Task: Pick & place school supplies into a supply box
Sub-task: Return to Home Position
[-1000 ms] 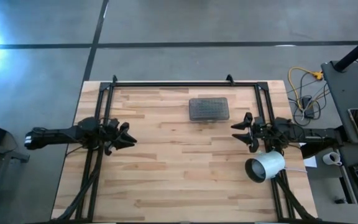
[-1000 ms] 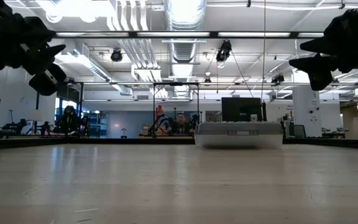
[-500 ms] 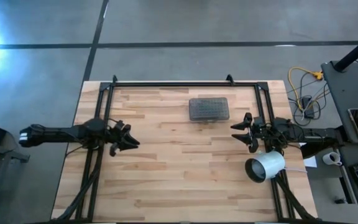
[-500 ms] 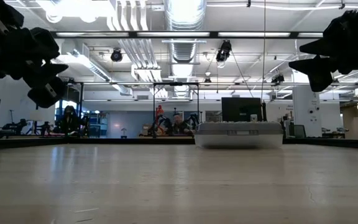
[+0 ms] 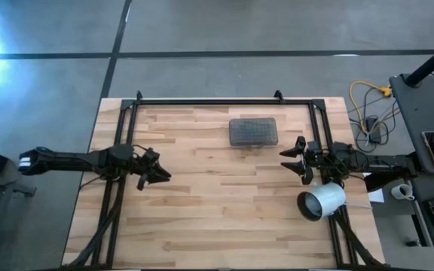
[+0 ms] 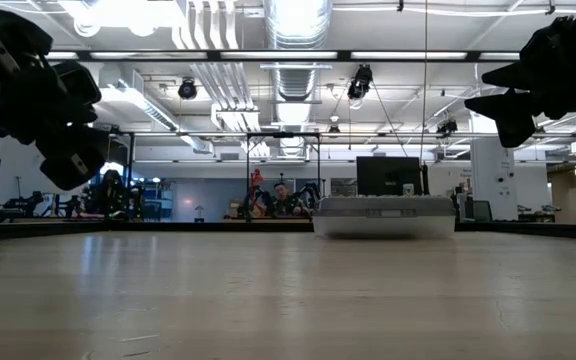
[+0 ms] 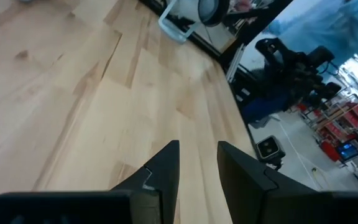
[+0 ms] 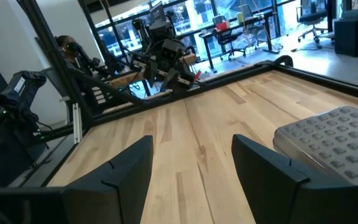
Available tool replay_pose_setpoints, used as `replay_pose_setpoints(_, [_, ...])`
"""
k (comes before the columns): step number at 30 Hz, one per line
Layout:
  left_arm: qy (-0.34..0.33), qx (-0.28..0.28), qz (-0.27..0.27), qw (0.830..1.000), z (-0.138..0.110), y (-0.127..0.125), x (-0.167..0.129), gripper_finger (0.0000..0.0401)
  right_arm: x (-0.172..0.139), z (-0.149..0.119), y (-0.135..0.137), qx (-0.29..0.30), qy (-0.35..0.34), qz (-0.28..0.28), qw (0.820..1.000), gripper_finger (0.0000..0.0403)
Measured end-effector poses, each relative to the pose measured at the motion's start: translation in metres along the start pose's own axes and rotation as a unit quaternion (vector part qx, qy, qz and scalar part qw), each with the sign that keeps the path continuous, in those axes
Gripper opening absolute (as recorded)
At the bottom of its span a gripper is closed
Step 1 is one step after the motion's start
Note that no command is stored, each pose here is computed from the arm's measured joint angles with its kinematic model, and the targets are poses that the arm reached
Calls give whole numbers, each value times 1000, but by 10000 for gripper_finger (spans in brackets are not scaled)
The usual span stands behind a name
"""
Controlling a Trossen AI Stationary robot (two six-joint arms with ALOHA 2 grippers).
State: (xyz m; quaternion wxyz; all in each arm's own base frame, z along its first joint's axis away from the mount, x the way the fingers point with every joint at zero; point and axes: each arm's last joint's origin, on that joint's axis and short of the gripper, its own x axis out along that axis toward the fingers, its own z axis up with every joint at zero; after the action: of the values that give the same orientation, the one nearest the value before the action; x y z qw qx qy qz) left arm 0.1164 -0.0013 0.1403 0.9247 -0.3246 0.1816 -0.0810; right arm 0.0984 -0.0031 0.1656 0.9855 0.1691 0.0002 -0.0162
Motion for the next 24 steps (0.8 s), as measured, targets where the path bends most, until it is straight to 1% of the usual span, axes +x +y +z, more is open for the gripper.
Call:
replay_pose_setpoints(13, [25, -11, 17, 999, -4, 4, 4, 93, 0, 0, 0, 0, 0, 0, 1000, 210])
replay_pose_setpoints(24, [28, -12, 20, 999, -4, 5, 4, 93, 0, 0, 0, 0, 0, 0, 1000, 210])
